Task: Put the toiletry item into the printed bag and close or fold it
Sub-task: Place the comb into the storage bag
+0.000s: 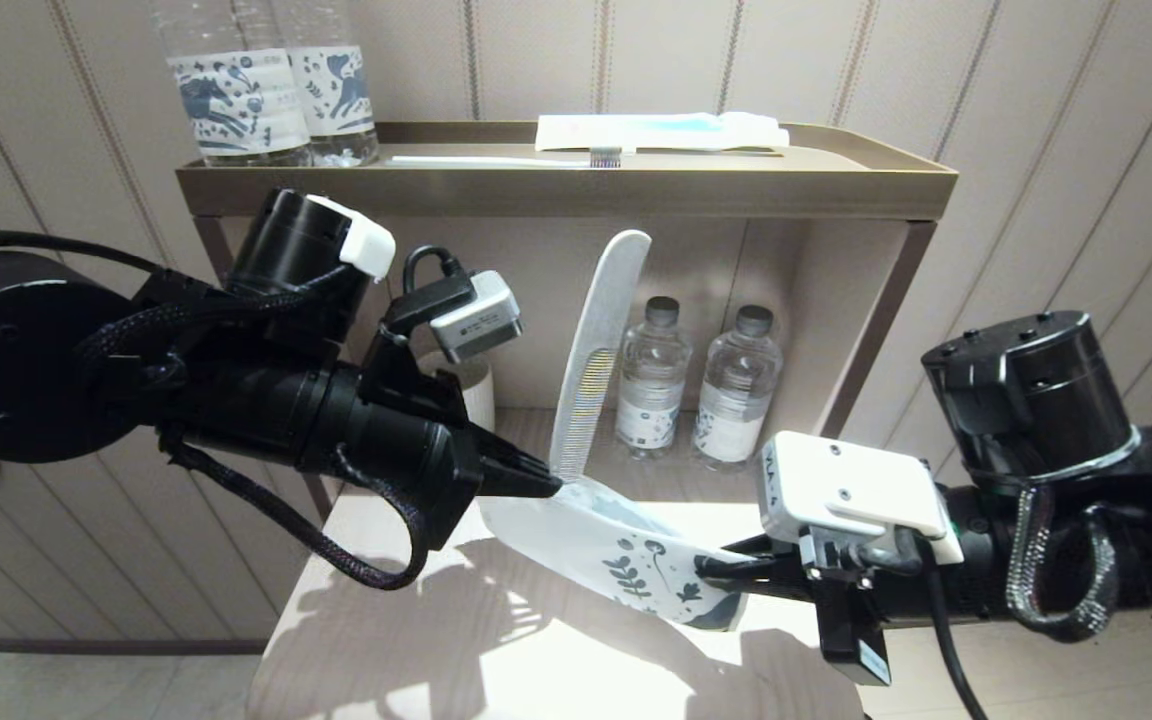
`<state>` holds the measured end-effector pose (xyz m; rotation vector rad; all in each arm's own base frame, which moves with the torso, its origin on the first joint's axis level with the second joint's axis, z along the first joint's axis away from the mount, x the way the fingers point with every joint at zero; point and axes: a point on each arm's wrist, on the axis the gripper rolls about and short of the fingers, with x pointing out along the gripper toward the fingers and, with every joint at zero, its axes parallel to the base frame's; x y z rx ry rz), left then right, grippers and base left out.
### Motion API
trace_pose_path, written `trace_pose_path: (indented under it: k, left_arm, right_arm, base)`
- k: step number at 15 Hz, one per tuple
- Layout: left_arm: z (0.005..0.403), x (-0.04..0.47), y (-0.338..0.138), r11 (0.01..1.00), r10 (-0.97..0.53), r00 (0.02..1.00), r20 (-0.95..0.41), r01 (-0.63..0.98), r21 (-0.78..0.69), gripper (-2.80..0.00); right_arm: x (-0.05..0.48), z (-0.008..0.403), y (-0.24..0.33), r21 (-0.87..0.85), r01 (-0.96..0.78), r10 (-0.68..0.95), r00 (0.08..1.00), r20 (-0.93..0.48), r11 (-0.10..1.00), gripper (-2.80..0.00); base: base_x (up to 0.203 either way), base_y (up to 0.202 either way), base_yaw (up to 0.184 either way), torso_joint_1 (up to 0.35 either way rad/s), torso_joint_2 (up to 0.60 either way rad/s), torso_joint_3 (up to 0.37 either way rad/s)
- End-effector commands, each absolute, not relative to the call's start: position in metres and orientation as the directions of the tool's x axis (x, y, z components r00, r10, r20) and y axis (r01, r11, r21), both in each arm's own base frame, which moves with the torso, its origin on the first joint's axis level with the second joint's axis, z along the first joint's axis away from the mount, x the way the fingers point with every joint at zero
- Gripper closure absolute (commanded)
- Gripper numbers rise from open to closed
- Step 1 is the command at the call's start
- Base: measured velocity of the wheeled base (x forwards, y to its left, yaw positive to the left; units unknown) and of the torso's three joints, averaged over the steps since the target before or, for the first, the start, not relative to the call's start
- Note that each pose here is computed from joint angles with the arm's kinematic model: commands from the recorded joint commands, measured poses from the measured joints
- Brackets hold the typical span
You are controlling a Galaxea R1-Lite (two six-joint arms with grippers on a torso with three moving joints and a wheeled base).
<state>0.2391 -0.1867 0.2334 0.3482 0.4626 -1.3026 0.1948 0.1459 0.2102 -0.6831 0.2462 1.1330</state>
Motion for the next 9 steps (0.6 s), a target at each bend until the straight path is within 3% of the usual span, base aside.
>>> trace_pose_path:
  k: [1,9]
  left_arm:
    - [0.230,0.242,-0.188,0.229,-0.833,0.190,-0.520,0.973,-0.011,0.00]
    - [0.213,0.242,-0.184,0.151,-0.787,0.146,-0.600,0.988,0.042,0.00]
  right_arm:
    - [0.196,0.208,0.147,-0.371,-0.896,0.749,0.417,-0.515,0.244,0.00]
    - [0.195,0.210,0.147,-0.368,-0.899,0.758,0.408,-0.509,0.237,0.00]
  base:
    - [0.000,0.000,0.000,0.000,0.00,0.000]
    - [0.000,0.000,0.000,0.000,0.00,0.000]
